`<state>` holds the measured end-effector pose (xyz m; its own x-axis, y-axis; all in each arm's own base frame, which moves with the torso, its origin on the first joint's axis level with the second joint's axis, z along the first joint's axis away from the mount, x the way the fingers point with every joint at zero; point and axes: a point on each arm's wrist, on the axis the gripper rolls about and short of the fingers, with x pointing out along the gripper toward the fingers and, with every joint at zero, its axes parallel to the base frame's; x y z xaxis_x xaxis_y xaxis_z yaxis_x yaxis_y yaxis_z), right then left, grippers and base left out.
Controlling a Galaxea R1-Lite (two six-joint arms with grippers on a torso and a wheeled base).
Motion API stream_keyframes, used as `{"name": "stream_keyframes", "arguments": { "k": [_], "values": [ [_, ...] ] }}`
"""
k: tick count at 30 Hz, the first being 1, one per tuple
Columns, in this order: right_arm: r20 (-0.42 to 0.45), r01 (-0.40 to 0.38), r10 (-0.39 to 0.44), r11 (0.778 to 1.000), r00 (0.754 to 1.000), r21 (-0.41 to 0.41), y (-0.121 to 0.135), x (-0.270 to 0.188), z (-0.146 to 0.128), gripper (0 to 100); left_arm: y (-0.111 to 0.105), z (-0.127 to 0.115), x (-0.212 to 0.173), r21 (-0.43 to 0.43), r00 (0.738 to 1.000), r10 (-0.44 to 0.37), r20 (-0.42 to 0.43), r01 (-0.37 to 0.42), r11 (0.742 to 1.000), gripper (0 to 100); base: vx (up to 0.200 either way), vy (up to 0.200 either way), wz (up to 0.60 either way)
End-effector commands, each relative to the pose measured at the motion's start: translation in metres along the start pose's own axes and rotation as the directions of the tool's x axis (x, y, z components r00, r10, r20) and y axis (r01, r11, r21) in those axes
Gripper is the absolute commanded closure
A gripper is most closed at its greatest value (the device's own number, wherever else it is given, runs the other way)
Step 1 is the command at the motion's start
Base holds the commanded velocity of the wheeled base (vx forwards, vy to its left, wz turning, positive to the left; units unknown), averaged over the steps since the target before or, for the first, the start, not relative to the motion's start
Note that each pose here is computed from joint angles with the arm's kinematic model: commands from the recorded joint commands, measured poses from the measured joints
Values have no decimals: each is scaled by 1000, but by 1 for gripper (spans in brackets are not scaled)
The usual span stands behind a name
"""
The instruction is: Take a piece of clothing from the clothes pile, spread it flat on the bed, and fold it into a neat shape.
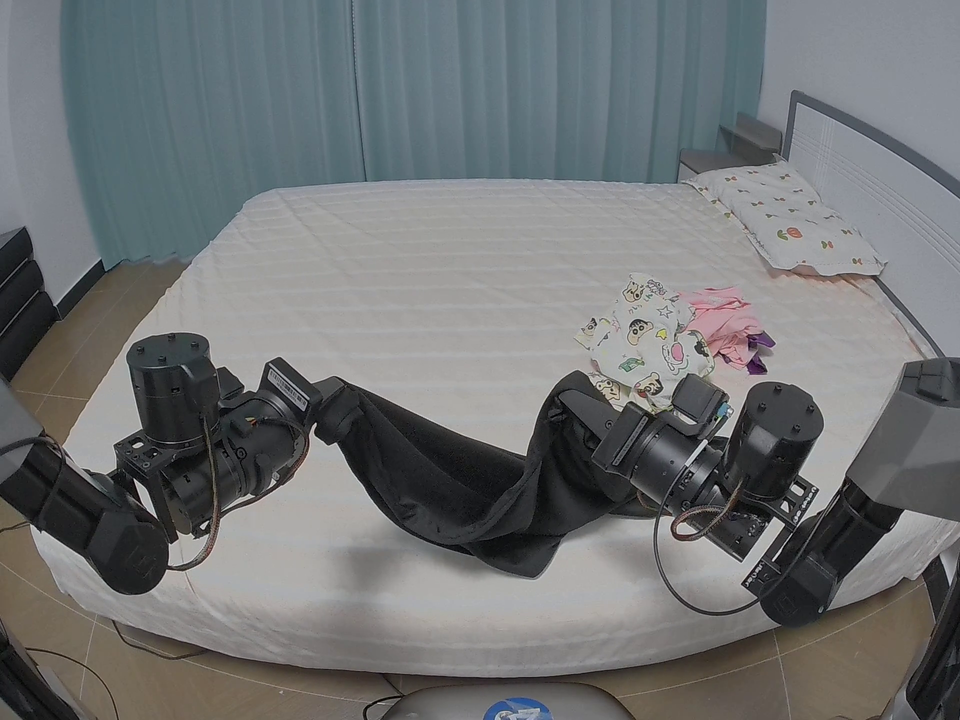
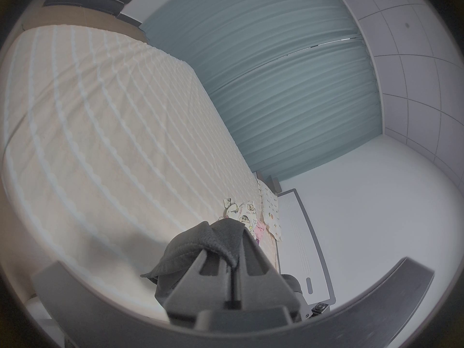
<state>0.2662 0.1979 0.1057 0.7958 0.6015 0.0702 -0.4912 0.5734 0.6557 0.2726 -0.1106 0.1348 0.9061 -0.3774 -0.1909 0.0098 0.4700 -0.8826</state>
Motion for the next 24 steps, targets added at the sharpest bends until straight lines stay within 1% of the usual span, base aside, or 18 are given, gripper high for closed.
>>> {"name": "stream_keyframes", "arguments": {
  "k": [1, 3, 18, 24],
  "values": [
    [25, -4, 4, 1000, 1000, 0, -1, -1, 5, 100, 0, 0, 0, 1, 1000, 1, 0, -1, 1000, 100, 0, 200, 0],
    [20, 1, -1, 1000, 1000, 0, -2, -1, 4, 100, 1, -1, 0, 2, 1000, 4, -2, -4, 1000, 100, 0, 200, 0],
    [15, 7, -7, 1000, 1000, 2, -4, -1, 2, 100, 3, -1, 2, 2, 1000, 12, -2, -12, 1000, 100, 0, 0, 0],
    [12, 11, -11, 1000, 1000, 13, -5, -2, 2, 100, 3, -1, 2, -12, 1000, 10, -6, -10, 1000, 100, 0, 0, 0]
  ]
}}
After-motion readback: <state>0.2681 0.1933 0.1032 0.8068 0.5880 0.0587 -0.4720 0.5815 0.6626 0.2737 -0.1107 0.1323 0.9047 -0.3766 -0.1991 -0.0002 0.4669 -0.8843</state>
